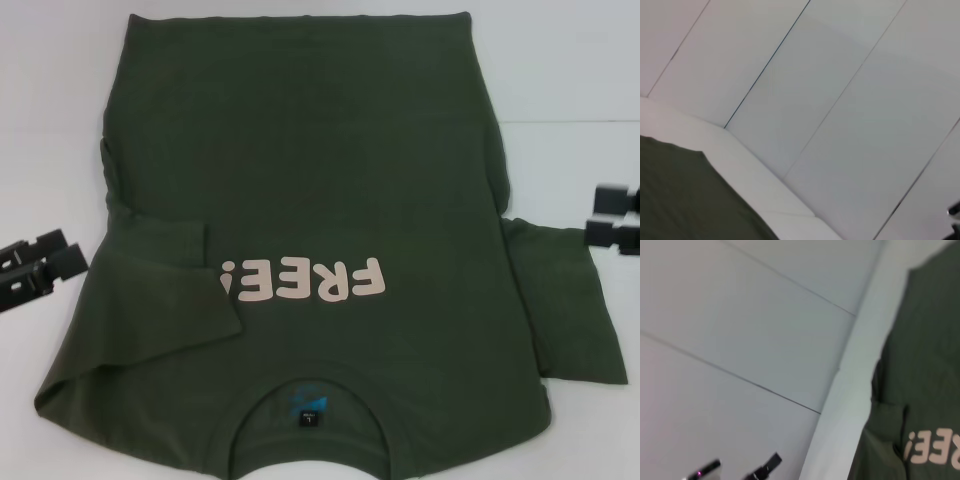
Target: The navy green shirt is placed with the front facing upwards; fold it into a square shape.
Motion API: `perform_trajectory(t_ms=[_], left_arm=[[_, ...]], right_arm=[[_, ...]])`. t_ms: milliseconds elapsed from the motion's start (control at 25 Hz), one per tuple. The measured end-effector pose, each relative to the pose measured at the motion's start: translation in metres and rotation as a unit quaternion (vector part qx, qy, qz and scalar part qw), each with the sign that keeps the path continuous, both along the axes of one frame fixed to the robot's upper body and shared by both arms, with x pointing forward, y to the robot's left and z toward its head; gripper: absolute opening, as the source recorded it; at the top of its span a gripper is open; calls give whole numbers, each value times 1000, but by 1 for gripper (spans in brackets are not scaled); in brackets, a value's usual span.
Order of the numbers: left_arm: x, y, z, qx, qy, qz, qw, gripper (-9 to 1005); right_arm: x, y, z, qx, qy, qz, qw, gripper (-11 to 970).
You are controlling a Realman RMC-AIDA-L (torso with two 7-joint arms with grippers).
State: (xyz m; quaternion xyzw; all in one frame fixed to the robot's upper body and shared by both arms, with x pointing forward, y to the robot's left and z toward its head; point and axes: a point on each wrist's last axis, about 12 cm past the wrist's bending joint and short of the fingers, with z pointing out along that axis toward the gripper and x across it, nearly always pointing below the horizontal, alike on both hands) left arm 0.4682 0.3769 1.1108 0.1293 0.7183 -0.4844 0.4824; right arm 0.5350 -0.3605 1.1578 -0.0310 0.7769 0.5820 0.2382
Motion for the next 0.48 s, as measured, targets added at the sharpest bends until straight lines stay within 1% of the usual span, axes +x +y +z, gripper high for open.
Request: perform_trajectory(t_ms=[160,280,360,440,480], left_arm=[[-5,2,-3,13,10,-5,1000,899],[-7,2,-5,41,22,-21,999,897],[-7,2,-6,46,23,-24,998,896],[-6,2,-6,53,26,-29,998,895],[-5,1,-6,56,29,-33,997,895]], right_arm=[[15,-9,19,-14,71,-13,997,921],[25,-20,27,-64,114,-30,991,924],[30,-34,34,-100,144,-55,983,925],[31,-42,38,-119,159,-69,978,924],[31,-42,38,-119,159,-69,978,924]])
